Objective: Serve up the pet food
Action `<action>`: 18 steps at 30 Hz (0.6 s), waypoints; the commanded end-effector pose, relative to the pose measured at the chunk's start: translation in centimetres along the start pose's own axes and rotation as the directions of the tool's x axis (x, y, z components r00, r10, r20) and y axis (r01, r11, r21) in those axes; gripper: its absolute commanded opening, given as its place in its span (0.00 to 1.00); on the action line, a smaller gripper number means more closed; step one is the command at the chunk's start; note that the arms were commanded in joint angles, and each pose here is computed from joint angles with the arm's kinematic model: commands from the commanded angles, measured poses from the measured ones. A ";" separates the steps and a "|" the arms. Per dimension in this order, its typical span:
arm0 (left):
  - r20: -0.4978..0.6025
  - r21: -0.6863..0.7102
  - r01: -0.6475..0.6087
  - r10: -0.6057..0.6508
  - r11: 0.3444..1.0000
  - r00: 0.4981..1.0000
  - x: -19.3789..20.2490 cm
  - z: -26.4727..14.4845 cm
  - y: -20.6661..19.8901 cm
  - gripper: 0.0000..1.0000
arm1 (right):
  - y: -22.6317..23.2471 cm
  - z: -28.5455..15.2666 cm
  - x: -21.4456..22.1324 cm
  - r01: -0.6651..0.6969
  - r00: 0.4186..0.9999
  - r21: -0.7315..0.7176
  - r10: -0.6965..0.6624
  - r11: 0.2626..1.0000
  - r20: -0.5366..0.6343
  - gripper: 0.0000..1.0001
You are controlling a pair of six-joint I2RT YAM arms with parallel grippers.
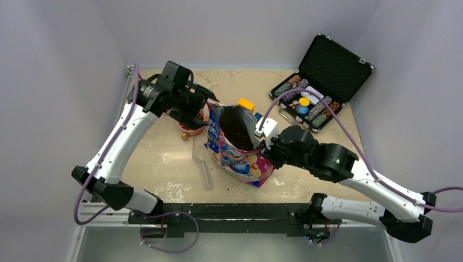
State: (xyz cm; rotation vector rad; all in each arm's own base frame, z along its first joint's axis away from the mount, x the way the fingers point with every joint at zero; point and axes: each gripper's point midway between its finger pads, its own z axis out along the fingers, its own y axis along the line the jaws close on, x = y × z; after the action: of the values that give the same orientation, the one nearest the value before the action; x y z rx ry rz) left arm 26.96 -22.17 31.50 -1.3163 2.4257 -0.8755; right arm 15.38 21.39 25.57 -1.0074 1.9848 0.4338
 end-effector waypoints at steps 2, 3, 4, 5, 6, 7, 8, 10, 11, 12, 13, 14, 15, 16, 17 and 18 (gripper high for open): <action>-0.111 -0.062 0.068 -0.074 0.996 0.991 1.6 2.4 -1.4 0.85 | -1.1 -1.5 -2.9 -0.012 0.992 0.049 0.006 0.999 0.123 0.00; -0.116 -0.068 0.067 -0.074 0.995 0.991 1.6 2.8 -1.5 0.83 | -1.1 -1.5 -2.9 -0.013 0.992 0.051 0.006 0.999 0.123 0.00; -0.112 -0.073 0.064 -0.072 0.995 0.991 1.5 3.2 -1.5 0.81 | -1.1 -1.5 -2.8 -0.012 0.992 0.053 0.006 0.998 0.124 0.00; -0.101 -0.076 0.065 -0.072 0.995 0.992 1.2 3.7 -1.5 0.78 | -1.2 -1.5 -2.7 -0.014 0.992 0.056 0.007 0.998 0.123 0.00; -0.076 -0.074 0.069 -0.074 0.995 0.994 0.7 4.0 -1.4 0.66 | -1.2 -1.4 -2.5 -0.012 0.993 0.059 0.005 0.998 0.117 0.00; -0.053 -0.048 0.069 -0.071 0.996 0.996 0.1 4.2 -1.7 0.57 | -1.3 -1.5 -2.1 -0.015 0.994 0.061 0.008 0.998 0.108 0.00; -0.029 -0.018 0.061 -0.061 0.998 0.998 -0.4 4.4 -2.1 0.36 | -1.3 -1.5 -1.6 -0.020 0.996 0.062 0.014 0.998 0.092 0.00; 0.010 0.031 0.062 -0.062 0.998 0.998 -1.7 4.4 -2.8 0.10 | -1.2 -1.7 0.0 -0.030 0.998 0.057 0.027 0.998 0.050 0.00; 0.019 0.048 0.066 -0.067 0.997 0.998 -2.3 4.3 -3.1 0.00 | -1.0 -1.9 1.1 -0.036 0.999 0.047 0.035 0.998 0.025 0.00; 0.020 0.053 0.074 -0.075 0.996 0.997 -2.7 4.3 -3.2 0.00 | -0.7 -2.1 2.2 -0.045 0.999 0.033 0.045 0.998 0.005 0.00; 0.019 0.061 0.079 -0.080 0.995 0.997 -3.0 4.1 -3.4 0.00 | -0.5 -2.4 3.2 -0.055 0.998 0.018 0.055 0.998 -0.008 0.00; 0.022 0.069 0.076 -0.078 0.995 0.997 -3.4 3.9 -3.6 0.00 | -0.3 -2.8 4.2 -0.065 0.998 0.004 0.065 0.998 -0.016 0.00; 0.025 0.074 0.076 -0.078 0.994 0.997 -3.6 3.7 -3.7 0.00 | -0.1 -3.1 4.8 -0.073 0.997 -0.008 0.073 0.997 -0.009 0.00; 0.025 0.072 0.080 -0.082 0.994 0.996 -3.8 3.4 -3.6 0.00 | 0.0 -4.0 4.5 -0.083 0.996 -0.026 0.083 0.996 0.032 0.00; 0.022 0.075 0.085 -0.086 0.994 0.996 -3.9 3.1 -3.6 0.00 | 0.0 -4.4 3.9 -0.088 0.994 -0.031 0.090 0.996 0.069 0.00; 0.013 0.078 0.087 -0.088 0.993 0.996 -3.8 2.9 -3.5 0.00 | 0.0 -4.6 3.3 -0.084 0.992 -0.034 0.087 0.996 0.094 0.00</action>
State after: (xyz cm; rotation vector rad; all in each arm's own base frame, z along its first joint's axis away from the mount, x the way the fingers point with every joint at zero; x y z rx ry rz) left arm 30.13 -24.02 28.32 -1.4308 2.5070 -0.9137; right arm 14.09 18.94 25.11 -0.9126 1.9470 0.4845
